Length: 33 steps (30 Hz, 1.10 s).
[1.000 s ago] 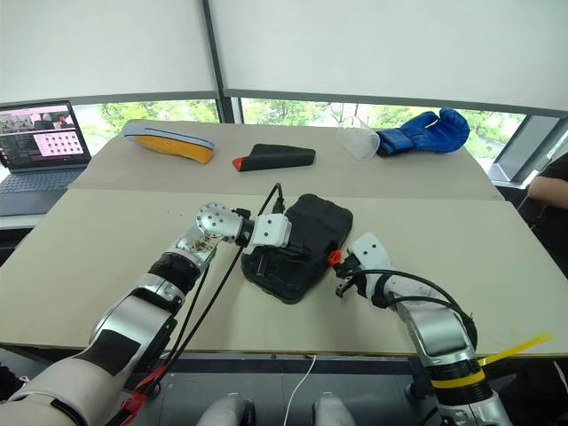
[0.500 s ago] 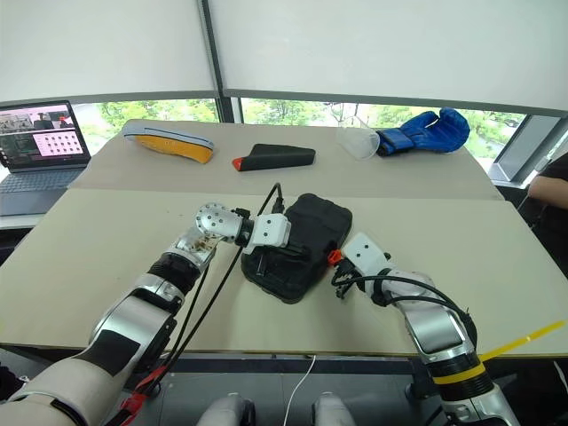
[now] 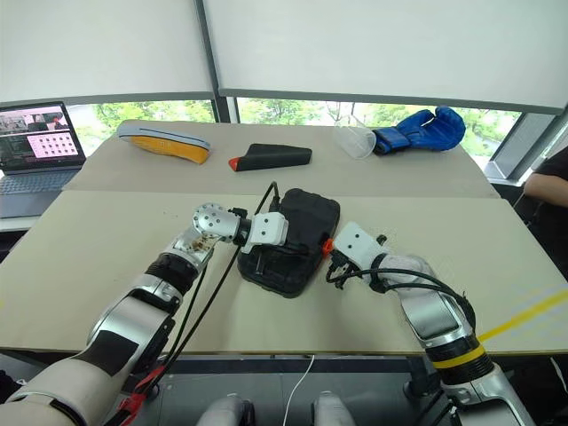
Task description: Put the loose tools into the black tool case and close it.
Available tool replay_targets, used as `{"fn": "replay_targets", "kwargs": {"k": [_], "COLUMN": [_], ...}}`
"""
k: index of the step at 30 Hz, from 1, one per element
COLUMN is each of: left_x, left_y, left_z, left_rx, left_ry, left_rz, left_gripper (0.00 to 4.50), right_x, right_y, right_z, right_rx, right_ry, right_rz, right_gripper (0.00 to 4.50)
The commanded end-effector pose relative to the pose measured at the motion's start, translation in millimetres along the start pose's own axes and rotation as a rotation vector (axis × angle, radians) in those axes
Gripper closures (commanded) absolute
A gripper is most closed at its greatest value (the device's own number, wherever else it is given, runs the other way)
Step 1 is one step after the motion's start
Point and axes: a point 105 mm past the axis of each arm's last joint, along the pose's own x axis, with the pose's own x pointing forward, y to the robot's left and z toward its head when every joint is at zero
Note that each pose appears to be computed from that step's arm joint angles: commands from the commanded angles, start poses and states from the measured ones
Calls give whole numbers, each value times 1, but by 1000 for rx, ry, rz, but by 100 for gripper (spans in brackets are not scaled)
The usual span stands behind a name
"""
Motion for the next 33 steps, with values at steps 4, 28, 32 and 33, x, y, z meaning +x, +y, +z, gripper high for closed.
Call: {"fn": "replay_targets", "kwargs": {"k": [4,28,32,33], "left_x": [-12,5,5,5], "left_y": [1,8,3,2], "left_z": [-29,-37,-41,-41], "left_rx": [-179,-236,-234,-233], "left_ry": [75,134,141,144], "left_rz": [57,116,97,95], "left_gripper": [443,443,443,443], "right_x": [-7,12,17,18], "right_y": [-17,-16,-12,-11], "right_z": [2,66,65,63], "right_rx": [-35,139,154,158], "right_ry": [-25,-230,-222,-215], "right_rz": [-81,-58,-44,-42], "right_gripper": [450,450,450,450]}}
